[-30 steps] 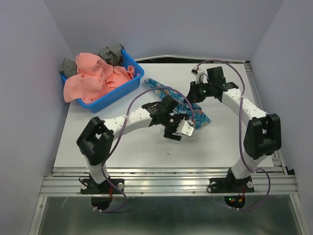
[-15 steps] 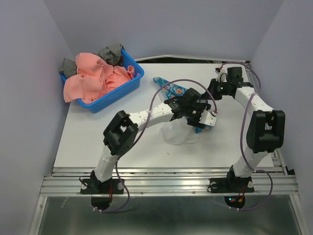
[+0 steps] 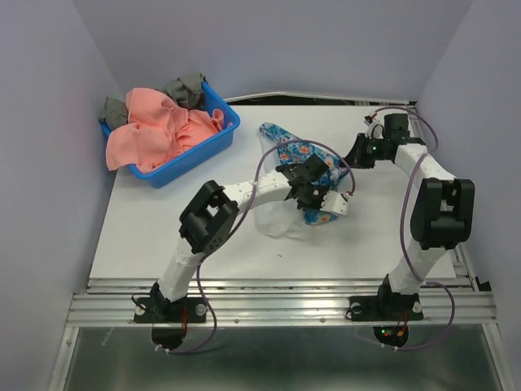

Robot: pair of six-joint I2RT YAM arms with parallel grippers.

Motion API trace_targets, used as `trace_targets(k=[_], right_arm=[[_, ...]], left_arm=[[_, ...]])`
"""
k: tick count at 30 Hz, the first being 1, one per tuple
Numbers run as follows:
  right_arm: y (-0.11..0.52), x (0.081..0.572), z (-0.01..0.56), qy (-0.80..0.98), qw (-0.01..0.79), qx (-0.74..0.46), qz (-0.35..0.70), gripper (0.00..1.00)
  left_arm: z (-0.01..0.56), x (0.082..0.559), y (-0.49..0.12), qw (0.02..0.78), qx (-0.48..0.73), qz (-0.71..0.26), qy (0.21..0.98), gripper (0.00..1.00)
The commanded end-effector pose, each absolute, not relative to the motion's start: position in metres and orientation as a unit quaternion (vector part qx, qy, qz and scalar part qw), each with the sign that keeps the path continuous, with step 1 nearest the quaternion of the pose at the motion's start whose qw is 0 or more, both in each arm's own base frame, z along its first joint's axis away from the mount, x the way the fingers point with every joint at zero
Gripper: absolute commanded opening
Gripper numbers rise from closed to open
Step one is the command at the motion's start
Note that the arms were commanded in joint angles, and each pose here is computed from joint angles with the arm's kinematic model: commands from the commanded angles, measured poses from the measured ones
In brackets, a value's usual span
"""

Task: Fold and stack the skirts
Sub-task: Flatten the skirt out

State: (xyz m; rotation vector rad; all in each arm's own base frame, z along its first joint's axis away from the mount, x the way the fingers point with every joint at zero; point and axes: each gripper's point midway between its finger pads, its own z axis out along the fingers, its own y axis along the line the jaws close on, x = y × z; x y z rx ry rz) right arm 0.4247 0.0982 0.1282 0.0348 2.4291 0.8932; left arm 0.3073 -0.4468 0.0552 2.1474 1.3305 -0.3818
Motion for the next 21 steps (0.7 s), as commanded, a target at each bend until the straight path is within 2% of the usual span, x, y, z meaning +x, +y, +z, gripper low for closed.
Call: trace_targets(k=[1, 8, 13, 15, 16, 17, 18, 20, 21], right_arm=[[0.065, 0.440, 0.137, 0.907, 0.301, 0.015, 0.296, 0.01], [0.047, 0.425, 0.116, 0.923, 0.283, 0.010, 0.260, 0.01], [0.040, 0.397, 0.099, 0.937, 0.253, -0.012, 0.239, 0.01], [0.041, 0.383, 0.089, 0.942, 0.233, -0.012, 0.240, 0.01], [0.040, 0.380, 0.088, 0.943, 0.233, -0.012, 0.239, 0.01], [0.041, 0.377, 0.085, 0.944, 0.228, -0.010, 0.239, 0.01], [0.041, 0.376, 0.083, 0.945, 0.226, -0.007, 0.238, 0.01], [0.041, 0.372, 0.077, 0.947, 0.216, -0.001, 0.238, 0.01], [0.041, 0.371, 0.076, 0.947, 0.213, 0.004, 0.239, 0.01]], left_arm=[[0.125, 0.290, -0.393, 0.304, 0.789, -0.152, 0.511, 0.00], [0.161, 0.259, -0.284, 0.307, 0.798, -0.140, 0.500, 0.00], [0.109, 0.264, -0.203, 0.254, 0.782, -0.107, 0.559, 0.00], [0.114, 0.267, -0.210, 0.268, 0.770, -0.127, 0.564, 0.00], [0.129, 0.274, -0.230, 0.303, 0.762, -0.140, 0.555, 0.30], [0.131, 0.275, -0.239, 0.313, 0.756, -0.144, 0.557, 0.44], [0.142, 0.279, -0.254, 0.331, 0.749, -0.142, 0.555, 0.55], [0.141, 0.273, -0.291, 0.336, 0.750, -0.153, 0.548, 0.70], [0.152, 0.275, -0.307, 0.348, 0.750, -0.158, 0.540, 0.70]])
